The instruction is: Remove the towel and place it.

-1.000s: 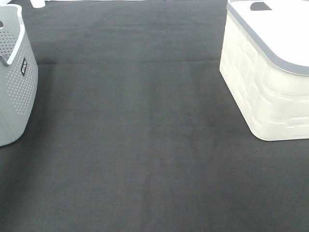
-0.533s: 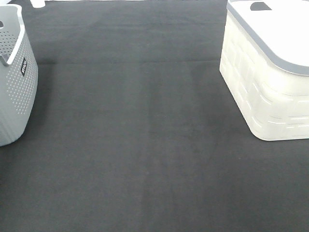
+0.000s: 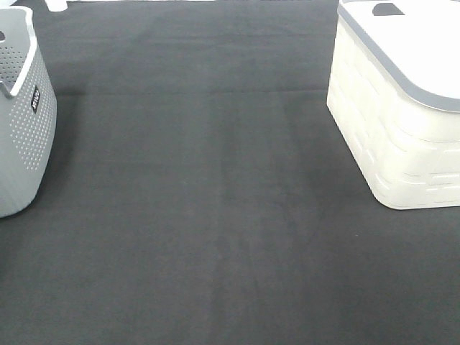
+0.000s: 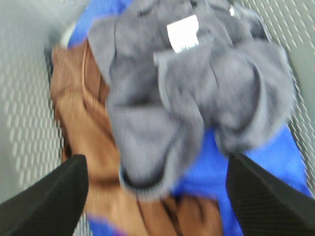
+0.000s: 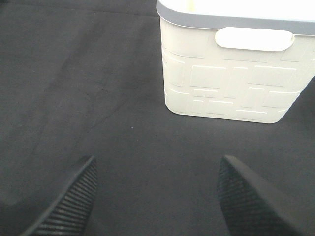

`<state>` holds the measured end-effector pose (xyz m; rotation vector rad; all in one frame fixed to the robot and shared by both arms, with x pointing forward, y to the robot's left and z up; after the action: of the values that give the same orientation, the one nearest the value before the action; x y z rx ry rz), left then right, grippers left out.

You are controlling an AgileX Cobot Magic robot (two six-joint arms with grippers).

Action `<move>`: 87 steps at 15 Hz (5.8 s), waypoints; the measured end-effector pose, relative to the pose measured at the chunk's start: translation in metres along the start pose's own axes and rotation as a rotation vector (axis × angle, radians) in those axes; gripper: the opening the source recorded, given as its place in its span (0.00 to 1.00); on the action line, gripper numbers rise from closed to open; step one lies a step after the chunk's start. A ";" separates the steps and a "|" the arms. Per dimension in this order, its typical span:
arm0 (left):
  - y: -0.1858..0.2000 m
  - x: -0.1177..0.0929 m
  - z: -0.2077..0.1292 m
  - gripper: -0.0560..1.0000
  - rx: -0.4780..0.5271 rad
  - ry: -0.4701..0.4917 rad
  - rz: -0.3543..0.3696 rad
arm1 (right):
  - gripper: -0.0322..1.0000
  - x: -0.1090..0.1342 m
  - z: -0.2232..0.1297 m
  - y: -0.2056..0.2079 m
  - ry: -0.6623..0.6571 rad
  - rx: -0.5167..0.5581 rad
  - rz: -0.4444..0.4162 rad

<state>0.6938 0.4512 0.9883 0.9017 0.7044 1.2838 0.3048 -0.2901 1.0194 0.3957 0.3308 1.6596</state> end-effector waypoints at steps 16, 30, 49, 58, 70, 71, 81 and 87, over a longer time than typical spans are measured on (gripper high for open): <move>-0.101 -0.011 0.028 0.71 -0.169 -0.014 -0.070 | 0.70 0.000 0.000 0.000 0.000 0.000 0.000; -0.113 -0.013 0.026 0.05 -0.148 0.017 -0.045 | 0.70 0.000 0.000 0.000 0.000 0.000 0.000; 0.095 -0.032 0.089 0.05 -0.453 -0.073 0.083 | 0.70 0.000 0.000 0.000 0.000 0.000 0.000; 0.199 -0.073 0.141 0.05 -0.716 -0.127 0.117 | 0.70 0.000 0.000 0.000 0.001 0.000 -0.001; 0.282 -0.255 0.216 0.05 -1.179 -0.432 0.078 | 0.70 0.000 0.000 0.000 0.001 0.000 -0.001; 0.269 -0.264 0.217 0.05 -1.153 -0.443 0.055 | 0.70 0.000 0.000 0.000 0.001 0.000 -0.001; 0.155 -0.322 0.185 0.05 -0.690 -0.295 0.199 | 0.70 -0.001 0.000 0.000 0.002 0.000 -0.003; 0.114 -0.379 0.155 0.05 -0.533 -0.313 0.089 | 0.70 -0.001 0.000 0.000 0.002 0.000 -0.003</move>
<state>0.7072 0.0573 1.1470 0.6732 0.0636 1.2841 0.3048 -0.2906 1.0194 0.3931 0.3325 1.6567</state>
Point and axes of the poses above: a point on each arm's last joint axis where the gripper is mounted, y pointing back along that axis away from the gripper, x along the wrist's bending axis when the last joint is at zero, z = x × y, the point moved 8 cm from there along -y, pointing out along that axis toward the gripper, and after that the axes turned 6 degrees about -y, right-handed, at the moved point
